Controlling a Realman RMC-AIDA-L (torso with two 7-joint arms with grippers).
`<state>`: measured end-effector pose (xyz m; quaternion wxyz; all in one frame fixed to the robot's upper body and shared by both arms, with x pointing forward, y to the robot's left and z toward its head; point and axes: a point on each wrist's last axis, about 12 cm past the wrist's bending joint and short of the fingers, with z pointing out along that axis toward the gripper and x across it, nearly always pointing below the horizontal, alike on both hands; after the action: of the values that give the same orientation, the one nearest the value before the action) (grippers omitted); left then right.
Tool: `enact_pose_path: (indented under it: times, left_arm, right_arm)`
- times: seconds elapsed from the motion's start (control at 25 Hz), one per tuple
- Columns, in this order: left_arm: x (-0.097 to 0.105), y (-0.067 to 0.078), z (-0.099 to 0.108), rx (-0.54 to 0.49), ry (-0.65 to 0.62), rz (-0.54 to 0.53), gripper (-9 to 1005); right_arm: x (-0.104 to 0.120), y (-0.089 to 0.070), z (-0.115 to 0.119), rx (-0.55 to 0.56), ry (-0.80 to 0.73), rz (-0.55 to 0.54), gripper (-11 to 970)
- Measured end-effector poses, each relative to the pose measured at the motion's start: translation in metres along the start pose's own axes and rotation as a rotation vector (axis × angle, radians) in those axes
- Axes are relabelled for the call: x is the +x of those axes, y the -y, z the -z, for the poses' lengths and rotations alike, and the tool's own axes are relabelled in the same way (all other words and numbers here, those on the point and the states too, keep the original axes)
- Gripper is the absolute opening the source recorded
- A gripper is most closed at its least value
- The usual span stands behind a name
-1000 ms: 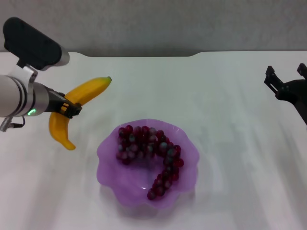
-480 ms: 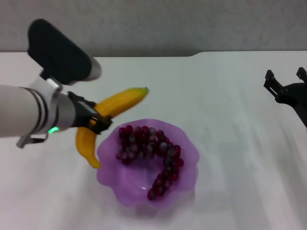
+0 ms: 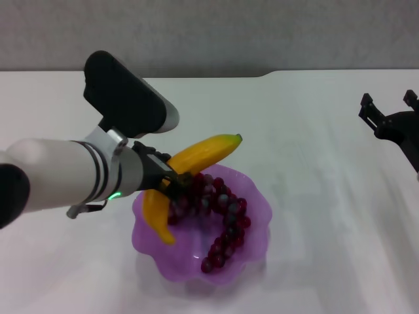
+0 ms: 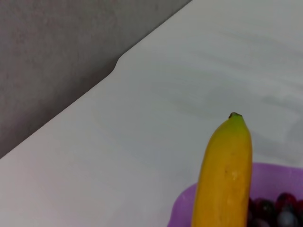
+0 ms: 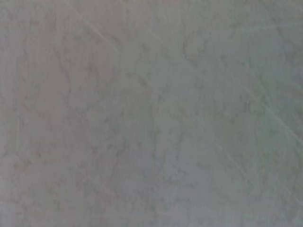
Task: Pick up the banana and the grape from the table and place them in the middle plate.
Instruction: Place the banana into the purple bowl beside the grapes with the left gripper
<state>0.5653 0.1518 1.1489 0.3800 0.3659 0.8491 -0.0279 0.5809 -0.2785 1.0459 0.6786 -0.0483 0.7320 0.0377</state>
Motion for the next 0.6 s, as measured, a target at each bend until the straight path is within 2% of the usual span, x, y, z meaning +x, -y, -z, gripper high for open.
enact_pose_path:
  times: [0.32,0.6]
  left_arm:
    - [-0.003,-0.002,-0.014,-0.022,0.075,0.07,482]
    - [0.01,-0.013,-0.029,-0.082,0.102,0.143,482]
  right_arm:
    - [0.0,0.0,0.0,0.0,0.0,0.0,880]
    - [0.001,-0.001,0.001,-0.007,0.001,0.003,880]
